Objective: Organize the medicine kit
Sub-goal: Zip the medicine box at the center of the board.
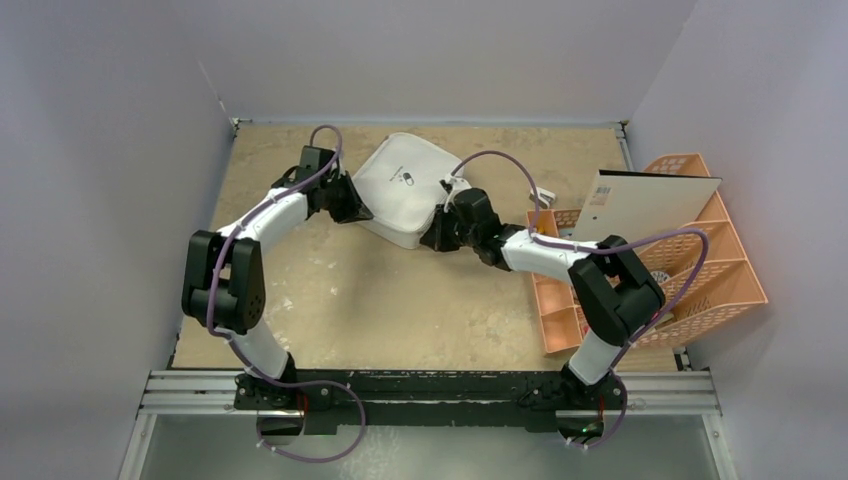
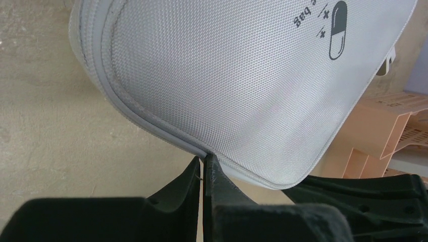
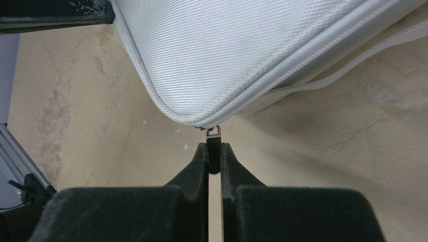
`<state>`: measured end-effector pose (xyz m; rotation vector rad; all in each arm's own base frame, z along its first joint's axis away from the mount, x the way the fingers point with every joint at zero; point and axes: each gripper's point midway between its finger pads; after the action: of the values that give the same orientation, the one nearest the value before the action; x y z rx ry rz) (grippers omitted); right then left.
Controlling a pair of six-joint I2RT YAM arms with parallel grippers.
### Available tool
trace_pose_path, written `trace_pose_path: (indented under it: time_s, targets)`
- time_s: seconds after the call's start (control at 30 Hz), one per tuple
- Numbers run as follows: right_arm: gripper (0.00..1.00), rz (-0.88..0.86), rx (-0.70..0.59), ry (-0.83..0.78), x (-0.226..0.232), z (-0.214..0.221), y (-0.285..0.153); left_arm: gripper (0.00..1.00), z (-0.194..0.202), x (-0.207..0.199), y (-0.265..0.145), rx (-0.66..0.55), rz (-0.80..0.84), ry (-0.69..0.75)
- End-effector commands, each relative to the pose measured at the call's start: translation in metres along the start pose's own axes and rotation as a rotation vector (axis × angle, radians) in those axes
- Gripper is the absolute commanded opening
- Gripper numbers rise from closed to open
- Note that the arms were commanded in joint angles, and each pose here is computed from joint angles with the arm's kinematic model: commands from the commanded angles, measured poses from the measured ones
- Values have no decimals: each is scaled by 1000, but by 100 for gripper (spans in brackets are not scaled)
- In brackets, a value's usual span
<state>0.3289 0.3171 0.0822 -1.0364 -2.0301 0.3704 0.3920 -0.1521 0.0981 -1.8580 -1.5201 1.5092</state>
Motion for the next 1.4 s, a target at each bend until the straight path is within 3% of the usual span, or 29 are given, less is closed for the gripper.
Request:
trace_pose_path:
  time_s: [0.0, 0.3, 0.47, 0.63, 0.9, 1.37]
  targets:
    - [0, 104, 39, -18, -44, 1, -14, 0, -17, 65, 10, -30, -227, 50]
    - [0, 79, 28, -70, -49, -17, -7, 0, -26, 78, 7, -47, -265, 65]
    - [0, 8, 53, -87, -28, -17, 8, 0, -47, 61, -15, -93, -207, 65]
    - [0, -28, 54, -55, -11, -14, 20, 23, -61, 27, -51, -170, -102, 89]
    - [0, -62, 16, -85, 36, -15, 25, 45, -19, -9, -56, -120, 163, -28]
    - [0, -139, 29, -134, 115, 7, 46, 51, 14, 6, -60, -117, 148, -101]
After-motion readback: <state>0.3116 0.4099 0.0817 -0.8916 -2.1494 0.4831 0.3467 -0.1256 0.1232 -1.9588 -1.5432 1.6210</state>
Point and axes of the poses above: each gripper's point midway between its finger pads, its own y axis out along the fingers, its own x axis along the line the jaws close on, z = x × y, and after that the axes turned 3 degrees about y, right-handed
